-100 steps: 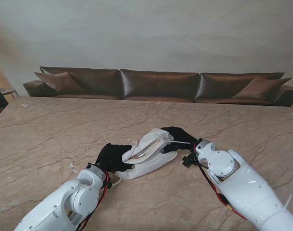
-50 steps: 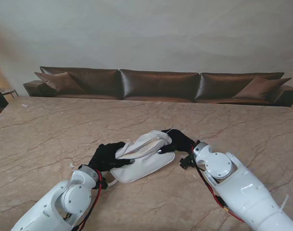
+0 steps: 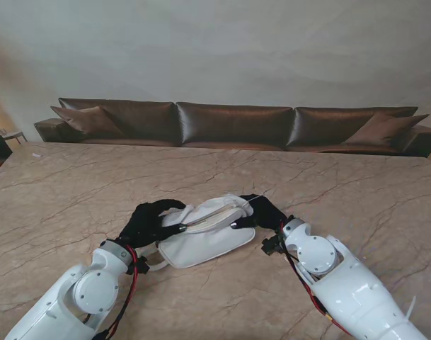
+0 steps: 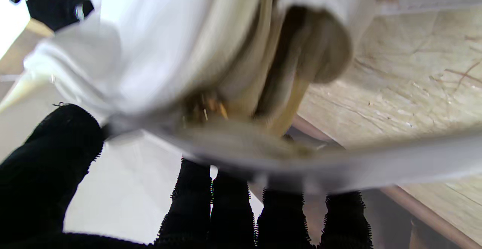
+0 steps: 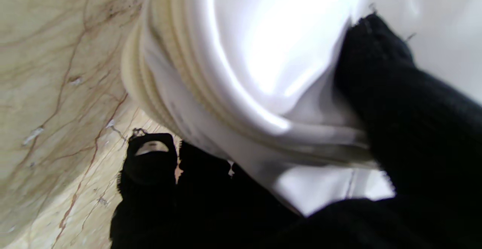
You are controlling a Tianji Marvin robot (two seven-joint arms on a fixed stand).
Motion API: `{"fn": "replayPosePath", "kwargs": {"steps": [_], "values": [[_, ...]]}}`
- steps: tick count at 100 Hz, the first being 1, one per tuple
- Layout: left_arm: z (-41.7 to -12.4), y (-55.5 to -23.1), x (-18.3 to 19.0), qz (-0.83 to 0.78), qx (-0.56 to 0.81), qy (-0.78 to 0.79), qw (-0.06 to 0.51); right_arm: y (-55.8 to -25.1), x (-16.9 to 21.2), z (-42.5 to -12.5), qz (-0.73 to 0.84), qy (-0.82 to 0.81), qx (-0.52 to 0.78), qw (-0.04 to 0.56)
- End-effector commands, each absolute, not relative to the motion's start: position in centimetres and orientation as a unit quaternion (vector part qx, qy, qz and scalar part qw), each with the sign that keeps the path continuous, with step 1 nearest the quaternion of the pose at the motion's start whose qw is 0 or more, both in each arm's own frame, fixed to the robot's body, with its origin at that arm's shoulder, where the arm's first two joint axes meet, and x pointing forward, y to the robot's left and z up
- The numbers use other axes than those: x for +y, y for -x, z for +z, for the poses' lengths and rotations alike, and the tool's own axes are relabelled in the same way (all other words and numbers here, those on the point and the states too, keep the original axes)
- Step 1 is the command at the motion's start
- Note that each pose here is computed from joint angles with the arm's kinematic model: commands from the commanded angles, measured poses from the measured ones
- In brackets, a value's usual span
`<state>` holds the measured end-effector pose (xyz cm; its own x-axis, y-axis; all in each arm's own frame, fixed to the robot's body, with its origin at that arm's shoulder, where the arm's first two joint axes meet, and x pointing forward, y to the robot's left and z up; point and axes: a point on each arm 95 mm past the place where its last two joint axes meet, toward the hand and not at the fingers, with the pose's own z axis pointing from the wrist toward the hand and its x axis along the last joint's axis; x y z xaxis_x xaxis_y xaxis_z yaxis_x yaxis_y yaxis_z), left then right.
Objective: Pack the cosmetics bag
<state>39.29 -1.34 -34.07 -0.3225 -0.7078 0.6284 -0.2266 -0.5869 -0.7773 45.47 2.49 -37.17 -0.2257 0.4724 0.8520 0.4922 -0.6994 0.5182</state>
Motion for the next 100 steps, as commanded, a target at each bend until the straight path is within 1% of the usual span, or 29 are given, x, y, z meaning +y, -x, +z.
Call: {"fn": "replayPosePath", "kwargs": {"steps": [1, 10, 19, 33, 46, 65, 83, 100], "values": [[-33.6, -39.2, -1.1, -0.698, 0.413, 0.556, 0.180, -44.8, 2.9, -38.1, -0.676, 0.626, -0.388, 0.013], [-33.1, -39.3, -0.6, -0.701, 0.400, 0.559, 0.191, -44.8, 2.9, -38.3, -0.679, 0.624, -0.386, 0.007], [-32.4, -39.3, -0.3, -0.705, 0.390, 0.552, 0.214, -44.7, 2.8, -38.2, -0.680, 0.622, -0.388, 0.005], [-30.4, -38.9, -1.2, -0.721, 0.374, 0.532, 0.240, -44.8, 2.7, -38.0, -0.683, 0.617, -0.391, -0.004], [-28.4, -38.3, -3.2, -0.737, 0.391, 0.488, 0.255, -44.8, 2.7, -37.8, -0.683, 0.613, -0.397, -0.008], [-26.7, -37.7, -7.0, -0.737, 0.446, 0.441, 0.250, -44.8, 3.1, -37.7, -0.684, 0.607, -0.404, -0.008], [-26.6, -38.1, -9.8, -0.702, 0.513, 0.429, 0.245, -44.9, 3.3, -37.6, -0.687, 0.602, -0.406, -0.008], [-27.0, -38.7, -11.8, -0.695, 0.525, 0.432, 0.235, -44.9, 3.2, -37.6, -0.688, 0.601, -0.407, -0.007]]}}
